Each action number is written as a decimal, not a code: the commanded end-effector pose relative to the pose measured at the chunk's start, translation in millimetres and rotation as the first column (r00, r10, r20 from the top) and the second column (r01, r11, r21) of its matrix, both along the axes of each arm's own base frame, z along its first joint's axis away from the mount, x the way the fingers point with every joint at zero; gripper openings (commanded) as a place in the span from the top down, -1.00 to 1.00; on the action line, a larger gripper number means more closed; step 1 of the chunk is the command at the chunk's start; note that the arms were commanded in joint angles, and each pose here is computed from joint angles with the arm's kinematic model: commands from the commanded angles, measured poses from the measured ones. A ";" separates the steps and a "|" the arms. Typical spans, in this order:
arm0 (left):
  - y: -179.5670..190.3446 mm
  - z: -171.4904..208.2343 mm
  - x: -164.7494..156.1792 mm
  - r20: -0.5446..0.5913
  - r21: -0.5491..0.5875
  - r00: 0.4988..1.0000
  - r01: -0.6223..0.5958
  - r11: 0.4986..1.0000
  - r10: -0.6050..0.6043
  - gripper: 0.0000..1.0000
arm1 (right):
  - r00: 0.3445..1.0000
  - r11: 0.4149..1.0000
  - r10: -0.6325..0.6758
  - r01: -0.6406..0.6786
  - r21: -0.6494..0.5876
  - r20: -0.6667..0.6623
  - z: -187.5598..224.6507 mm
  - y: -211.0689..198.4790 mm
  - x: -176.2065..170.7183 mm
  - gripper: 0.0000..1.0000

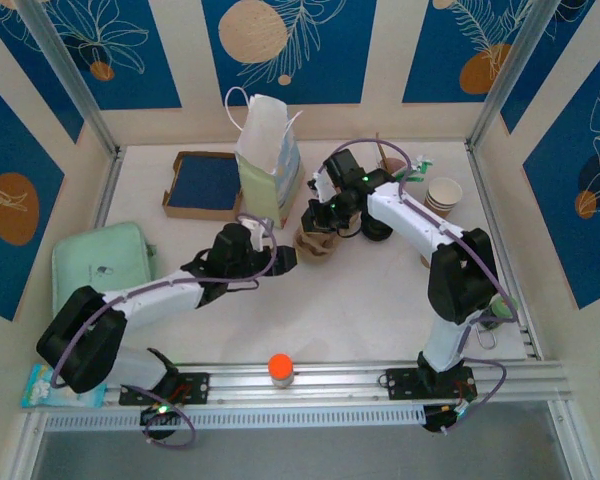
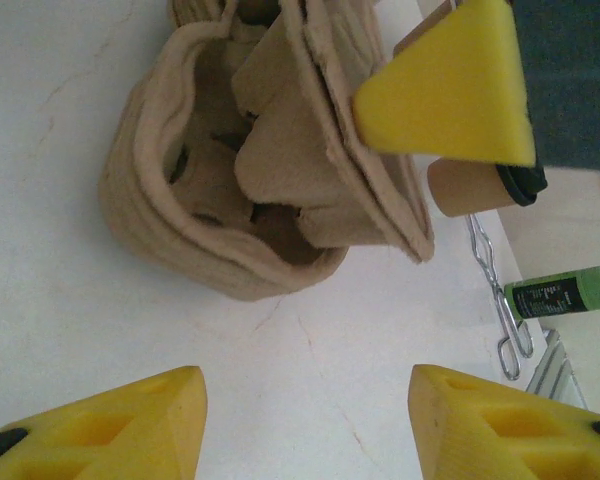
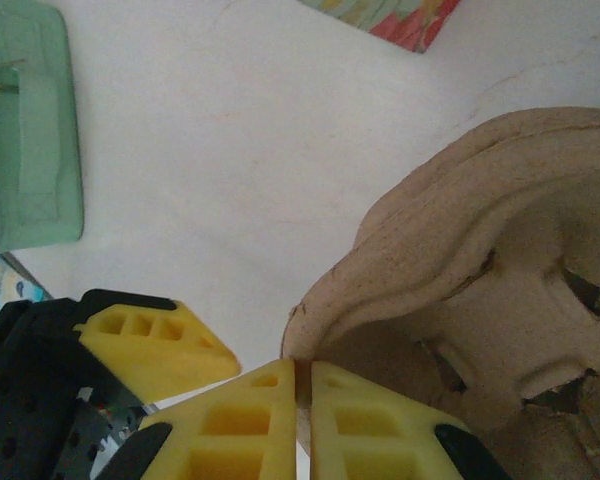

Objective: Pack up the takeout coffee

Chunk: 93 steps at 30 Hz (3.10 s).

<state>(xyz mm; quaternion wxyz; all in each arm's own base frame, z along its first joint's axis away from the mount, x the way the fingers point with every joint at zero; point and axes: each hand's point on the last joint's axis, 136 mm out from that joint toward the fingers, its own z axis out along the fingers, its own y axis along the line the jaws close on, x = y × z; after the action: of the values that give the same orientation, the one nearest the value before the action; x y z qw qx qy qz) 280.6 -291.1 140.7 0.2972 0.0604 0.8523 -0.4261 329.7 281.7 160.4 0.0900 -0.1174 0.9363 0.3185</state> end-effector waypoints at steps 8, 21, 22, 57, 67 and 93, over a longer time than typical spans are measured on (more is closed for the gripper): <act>-14.2 25.4 19.9 0.077 -0.085 0.997 0.025 0.996 -0.019 0.04 | 1.000 0.995 0.014 -0.014 0.103 -0.005 25.1 2.7 -13.9 0.83; -15.0 30.0 29.3 0.094 -0.105 0.996 0.007 0.994 0.003 0.11 | 0.999 0.989 0.024 -0.021 0.150 -0.022 27.7 2.7 -20.7 0.84; -15.0 30.4 30.1 0.096 -0.106 0.995 0.004 0.994 0.006 0.12 | 0.999 0.988 0.026 -0.022 0.153 -0.021 28.6 3.0 -21.0 0.84; -14.3 50.3 34.3 0.127 -0.168 0.992 -0.005 0.986 0.027 0.13 | 0.999 0.979 0.018 -0.011 0.201 -0.031 34.5 0.9 -22.0 0.84; -17.9 51.5 36.8 0.126 -0.178 0.992 0.001 0.984 0.021 0.13 | 0.999 0.976 0.028 -0.020 0.215 -0.034 36.8 3.7 -24.6 0.84; -11.9 16.8 35.8 0.087 -0.136 0.995 -0.029 0.990 0.041 0.13 | 0.999 0.964 0.033 -0.023 0.263 -0.032 51.1 6.3 -29.1 0.91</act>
<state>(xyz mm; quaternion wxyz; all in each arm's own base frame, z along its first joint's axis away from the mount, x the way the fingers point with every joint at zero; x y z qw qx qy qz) 312.0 -308.7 166.7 0.3426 0.0544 0.8061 -0.4795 315.5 283.2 188.3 0.0880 -0.0985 0.9019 0.4113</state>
